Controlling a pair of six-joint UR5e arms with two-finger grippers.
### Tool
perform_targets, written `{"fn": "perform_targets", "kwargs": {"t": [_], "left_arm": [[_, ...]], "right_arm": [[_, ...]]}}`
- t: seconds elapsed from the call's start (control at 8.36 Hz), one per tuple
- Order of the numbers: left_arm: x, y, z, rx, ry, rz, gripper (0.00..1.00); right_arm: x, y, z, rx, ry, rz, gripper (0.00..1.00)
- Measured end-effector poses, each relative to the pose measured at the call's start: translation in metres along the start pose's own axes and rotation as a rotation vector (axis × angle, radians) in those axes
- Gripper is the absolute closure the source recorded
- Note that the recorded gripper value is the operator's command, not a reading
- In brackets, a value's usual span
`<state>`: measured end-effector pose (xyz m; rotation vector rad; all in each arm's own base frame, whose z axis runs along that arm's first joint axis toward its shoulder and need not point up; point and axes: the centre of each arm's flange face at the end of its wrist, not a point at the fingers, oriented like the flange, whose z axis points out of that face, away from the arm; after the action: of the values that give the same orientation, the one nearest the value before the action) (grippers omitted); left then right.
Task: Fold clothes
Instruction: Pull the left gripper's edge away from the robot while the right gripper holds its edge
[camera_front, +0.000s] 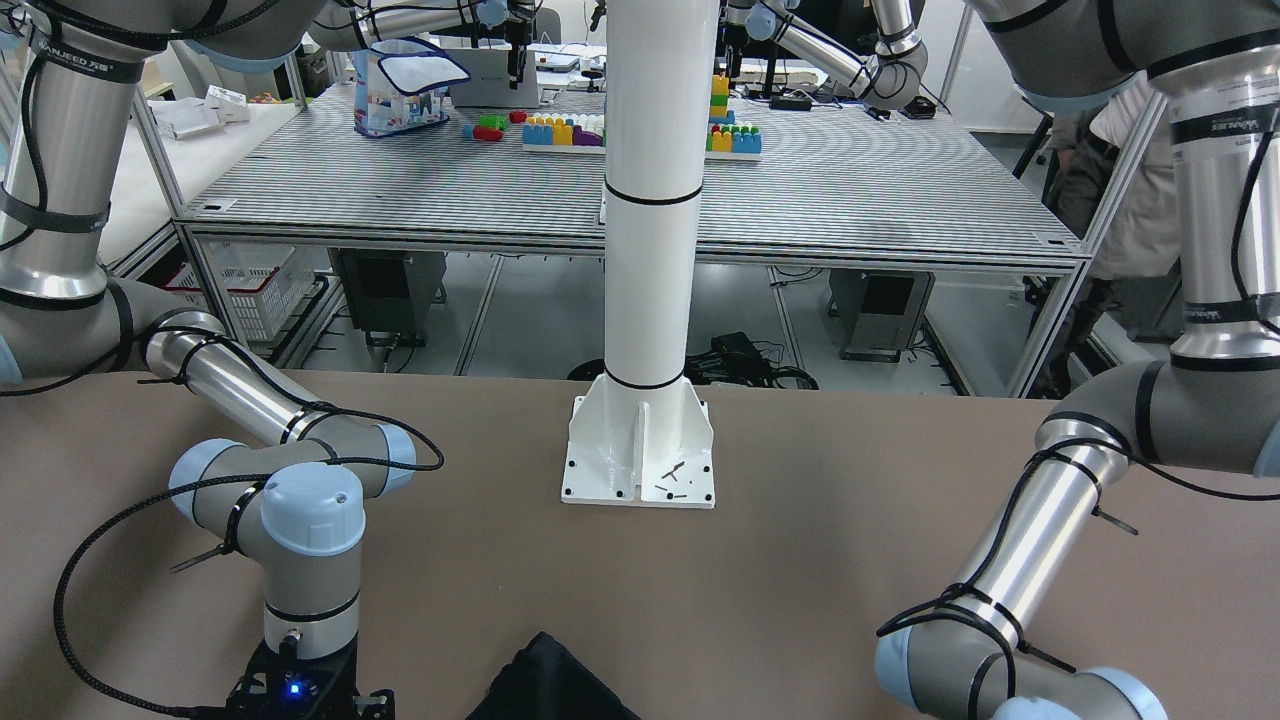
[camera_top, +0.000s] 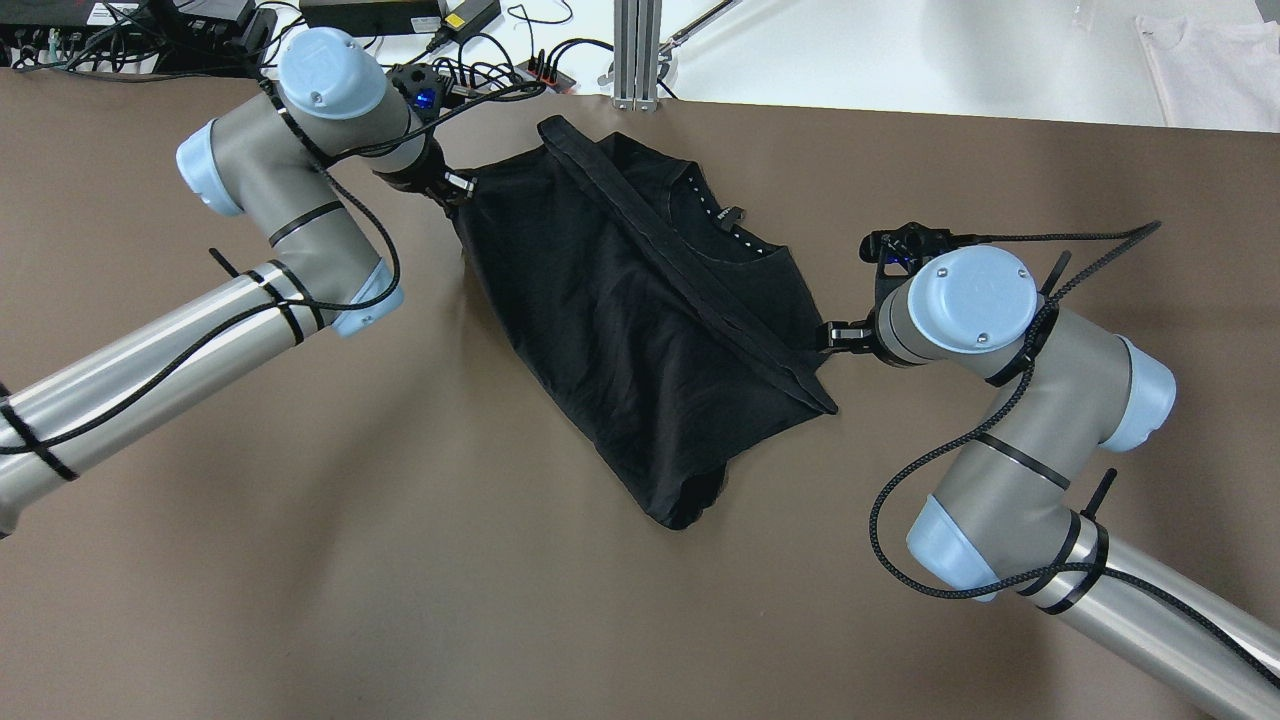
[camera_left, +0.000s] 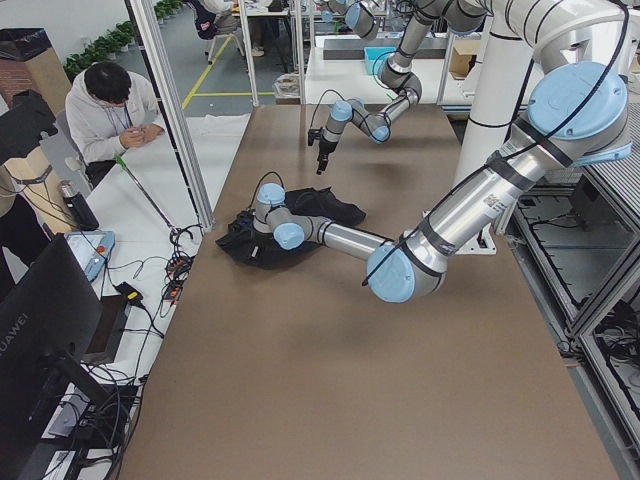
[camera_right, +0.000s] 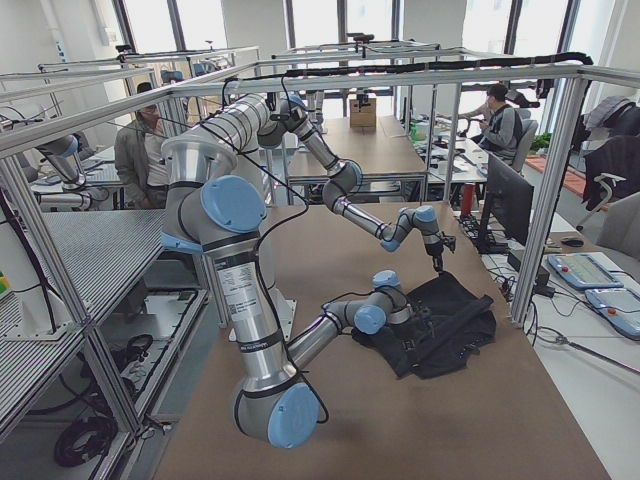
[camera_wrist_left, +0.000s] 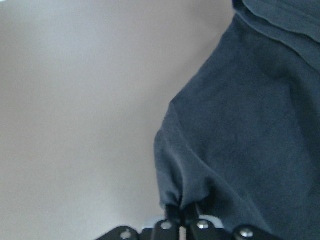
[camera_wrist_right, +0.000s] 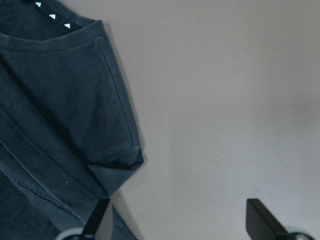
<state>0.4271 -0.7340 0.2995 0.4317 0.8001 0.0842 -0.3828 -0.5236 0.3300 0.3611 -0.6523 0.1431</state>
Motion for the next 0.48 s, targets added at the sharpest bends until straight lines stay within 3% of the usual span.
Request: {"fn": "perform_targets", "kwargs": {"t": [0.12, 0.24, 0.36, 0.48], "left_arm": [[0.011, -0.023, 0.004, 0.007, -0.031, -0.008, 1.0], [0.022, -0.043, 0.007, 0.008, -0.055, -0.013, 0.82], [0.031, -0.056, 0.007, 0.009, -0.068, -0.013, 0.01], [0.034, -0.063, 0.005, 0.017, -0.068, 0.0, 0.0]], "right_arm": [[0.0, 0.0, 0.0, 0.0, -0.001, 0.0, 0.06], [-0.001, 0.0, -0.001, 0.001, -0.003, 0.0, 0.06], [-0.002, 0.0, -0.003, 0.003, -0.005, 0.001, 0.06], [-0.004, -0.001, -0.003, 0.004, -0.007, 0.005, 0.06]]}}
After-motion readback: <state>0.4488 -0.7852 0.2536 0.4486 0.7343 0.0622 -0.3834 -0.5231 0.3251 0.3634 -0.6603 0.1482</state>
